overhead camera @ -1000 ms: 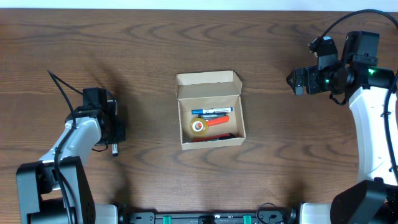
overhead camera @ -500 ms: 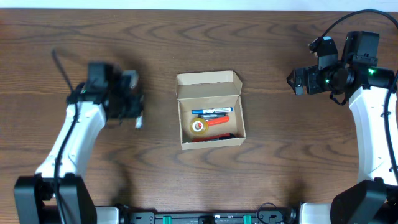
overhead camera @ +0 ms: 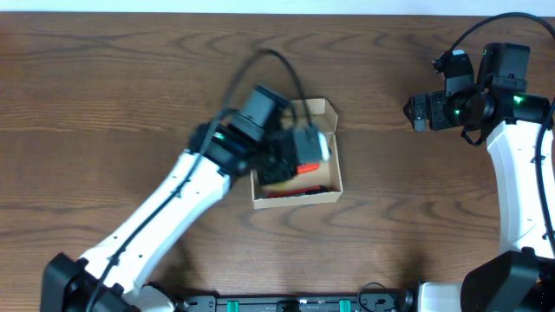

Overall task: Pack container
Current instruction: 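Lower black marker into the box and open left gripper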

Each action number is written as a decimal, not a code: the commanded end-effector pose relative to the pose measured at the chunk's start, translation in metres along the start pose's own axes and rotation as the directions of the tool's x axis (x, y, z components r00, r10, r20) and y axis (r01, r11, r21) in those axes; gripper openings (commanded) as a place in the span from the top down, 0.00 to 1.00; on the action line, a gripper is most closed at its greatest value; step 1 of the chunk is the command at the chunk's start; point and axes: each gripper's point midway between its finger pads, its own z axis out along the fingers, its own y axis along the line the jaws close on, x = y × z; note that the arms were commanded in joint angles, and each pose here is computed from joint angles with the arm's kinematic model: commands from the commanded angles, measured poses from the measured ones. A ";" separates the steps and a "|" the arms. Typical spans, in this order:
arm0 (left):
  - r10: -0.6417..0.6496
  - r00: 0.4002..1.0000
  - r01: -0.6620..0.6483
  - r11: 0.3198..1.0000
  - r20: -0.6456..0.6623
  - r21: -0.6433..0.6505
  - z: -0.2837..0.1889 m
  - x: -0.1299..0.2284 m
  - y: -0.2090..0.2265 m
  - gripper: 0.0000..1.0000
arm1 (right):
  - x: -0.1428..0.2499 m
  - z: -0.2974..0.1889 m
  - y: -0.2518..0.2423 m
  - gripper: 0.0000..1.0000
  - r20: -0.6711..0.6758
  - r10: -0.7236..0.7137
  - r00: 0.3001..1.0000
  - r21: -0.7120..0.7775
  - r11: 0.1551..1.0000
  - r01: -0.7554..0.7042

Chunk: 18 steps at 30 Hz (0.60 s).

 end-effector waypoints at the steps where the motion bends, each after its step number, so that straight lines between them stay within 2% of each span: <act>1: 0.152 0.987 -0.150 0.988 -0.044 0.046 0.021 0.006 -0.007 0.94 | -0.001 0.000 -0.004 0.01 -0.001 0.014 1.000 0.014 1.000 -0.014; 13: 0.150 0.971 -0.115 0.976 -0.184 0.187 0.095 0.053 -0.012 0.94 | -0.001 0.000 -0.004 0.01 -0.003 0.014 1.000 0.013 1.000 -0.014; 18: 0.136 0.964 -0.084 0.971 -0.228 0.224 0.111 0.068 -0.016 0.94 | 0.000 0.000 -0.004 0.01 -0.004 0.015 1.000 0.012 1.000 -0.015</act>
